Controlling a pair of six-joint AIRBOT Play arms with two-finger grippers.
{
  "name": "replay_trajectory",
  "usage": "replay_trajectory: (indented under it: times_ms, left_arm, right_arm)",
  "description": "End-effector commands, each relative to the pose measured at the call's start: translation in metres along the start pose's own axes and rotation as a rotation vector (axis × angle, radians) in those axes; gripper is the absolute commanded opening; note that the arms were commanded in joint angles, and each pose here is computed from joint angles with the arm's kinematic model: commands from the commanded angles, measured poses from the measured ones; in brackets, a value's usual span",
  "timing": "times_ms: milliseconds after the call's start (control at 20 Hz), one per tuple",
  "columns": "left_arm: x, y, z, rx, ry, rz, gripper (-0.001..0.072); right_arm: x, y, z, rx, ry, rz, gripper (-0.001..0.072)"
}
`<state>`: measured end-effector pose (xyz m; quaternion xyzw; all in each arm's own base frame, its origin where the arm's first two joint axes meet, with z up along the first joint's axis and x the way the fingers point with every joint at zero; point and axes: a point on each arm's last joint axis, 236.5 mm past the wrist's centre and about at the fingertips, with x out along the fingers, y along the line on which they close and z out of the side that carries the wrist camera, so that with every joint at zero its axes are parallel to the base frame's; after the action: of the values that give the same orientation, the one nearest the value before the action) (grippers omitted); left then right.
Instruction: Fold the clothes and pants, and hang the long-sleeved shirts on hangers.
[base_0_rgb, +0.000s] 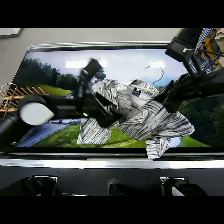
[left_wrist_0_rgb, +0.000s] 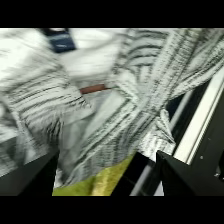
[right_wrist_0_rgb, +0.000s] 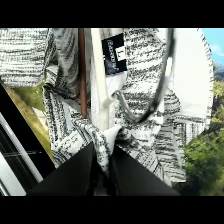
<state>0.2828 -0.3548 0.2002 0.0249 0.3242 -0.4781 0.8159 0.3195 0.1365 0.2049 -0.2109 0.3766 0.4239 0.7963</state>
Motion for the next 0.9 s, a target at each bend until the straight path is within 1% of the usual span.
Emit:
replay_trajectory:
  times_ms: [0,50,150,250,350,450,700,850]
  left_arm:
    - [-0.052,0.049,0.004,-0.071,0.009,0.1,0.0683]
    - [-0.064,0.065,0.004,-0.048,0.009,0.133,0.0679]
    - [-0.075,0.084,-0.007,0.095,0.059,0.161,0.0673]
    - [-0.071,0.09,-0.018,0.311,0.12,0.142,0.067]
    - [-0.061,0.093,-0.027,0.423,0.155,0.119,0.0669]
    - [-0.049,0.098,-0.034,0.459,0.181,0.094,0.0668]
    - [-0.021,0.095,-0.042,0.539,0.187,-0.01,0.0668]
    - [-0.009,0.1,-0.051,0.517,0.211,-0.031,0.0668]
  right_arm:
    - [-0.001,-0.001,0.002,-0.17,-0.008,-0.011,0.003]
    - [0.0,-0.003,0.003,-0.208,-0.012,-0.014,0.003]
    - [0.006,-0.001,0.002,-0.256,-0.006,0.017,0.0031]
    - [0.015,0.005,-0.002,-0.275,0.003,0.084,0.0031]
    - [0.023,0.016,-0.007,-0.306,0.009,0.172,0.0032]
    - [0.026,0.023,-0.008,-0.335,0.004,0.221,0.0032]
    - [0.027,0.024,-0.007,-0.354,-0.006,0.227,0.0032]
    - [0.025,0.029,0.0,-0.353,-0.035,0.244,0.0032]
